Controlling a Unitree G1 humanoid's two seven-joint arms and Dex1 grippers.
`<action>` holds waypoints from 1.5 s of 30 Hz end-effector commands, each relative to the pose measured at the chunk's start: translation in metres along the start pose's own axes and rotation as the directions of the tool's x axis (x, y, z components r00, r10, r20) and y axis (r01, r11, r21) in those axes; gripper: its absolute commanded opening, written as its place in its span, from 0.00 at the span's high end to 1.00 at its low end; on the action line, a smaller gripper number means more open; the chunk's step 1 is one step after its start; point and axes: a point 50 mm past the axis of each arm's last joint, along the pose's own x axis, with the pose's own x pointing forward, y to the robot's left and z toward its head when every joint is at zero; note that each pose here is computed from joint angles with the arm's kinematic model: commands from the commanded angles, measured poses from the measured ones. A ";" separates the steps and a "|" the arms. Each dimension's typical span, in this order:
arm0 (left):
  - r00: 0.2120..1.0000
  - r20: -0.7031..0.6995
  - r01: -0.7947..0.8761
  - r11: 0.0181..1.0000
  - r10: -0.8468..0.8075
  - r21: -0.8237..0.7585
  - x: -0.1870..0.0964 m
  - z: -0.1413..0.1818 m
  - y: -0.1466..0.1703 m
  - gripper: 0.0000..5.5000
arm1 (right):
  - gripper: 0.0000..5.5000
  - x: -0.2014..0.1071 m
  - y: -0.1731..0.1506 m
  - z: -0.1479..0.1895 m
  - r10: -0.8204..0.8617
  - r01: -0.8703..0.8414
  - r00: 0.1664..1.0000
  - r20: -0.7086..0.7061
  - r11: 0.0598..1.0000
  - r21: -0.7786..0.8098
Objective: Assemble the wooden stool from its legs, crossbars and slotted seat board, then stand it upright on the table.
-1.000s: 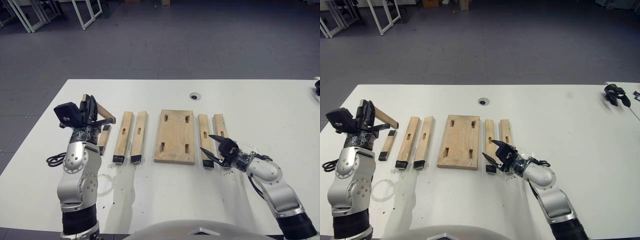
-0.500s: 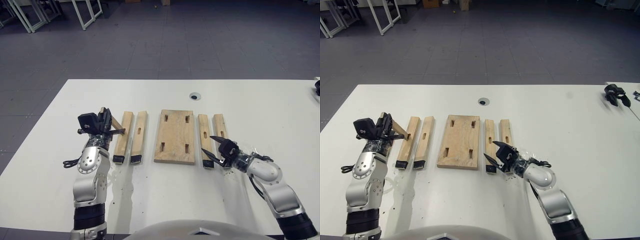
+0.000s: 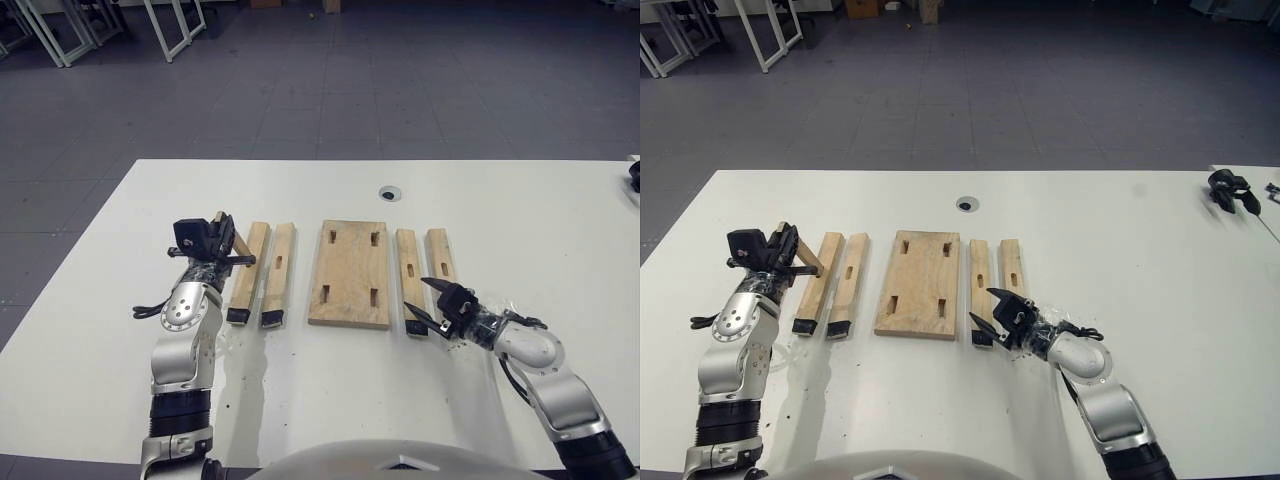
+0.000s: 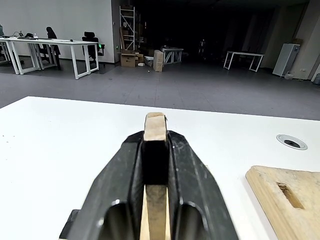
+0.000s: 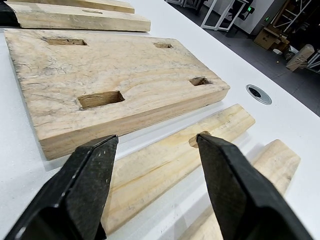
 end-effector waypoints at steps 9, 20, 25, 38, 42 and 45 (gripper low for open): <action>0.982 0.181 -0.059 0.998 0.058 0.001 -0.006 0.063 0.009 0.70 | 0.48 0.001 0.001 -0.001 -0.024 0.024 1.000 -0.018 1.000 0.002; 0.983 0.174 0.069 0.997 -0.063 -0.026 0.063 0.138 0.010 0.70 | 0.48 0.005 0.002 -0.001 -0.047 0.047 0.999 -0.019 0.999 -0.006; 0.978 -0.200 0.049 0.995 -0.065 -0.082 0.057 0.038 0.004 0.70 | 0.48 0.006 0.002 -0.002 -0.052 0.052 0.998 -0.023 0.999 -0.008; 0.984 0.153 0.086 0.996 -0.089 0.021 0.056 0.130 0.006 0.70 | 0.48 0.005 0.002 -0.004 -0.058 0.058 0.998 -0.036 0.998 -0.010; 0.977 0.204 0.044 0.996 -0.059 0.082 0.038 0.150 0.022 0.70 | 0.48 0.005 0.001 -0.004 -0.064 0.063 0.997 -0.038 0.998 -0.011; 0.982 0.184 0.011 0.996 -0.027 0.089 0.013 0.136 0.026 0.70 | 0.48 0.004 0.000 -0.005 -0.067 0.066 0.997 -0.042 0.998 -0.012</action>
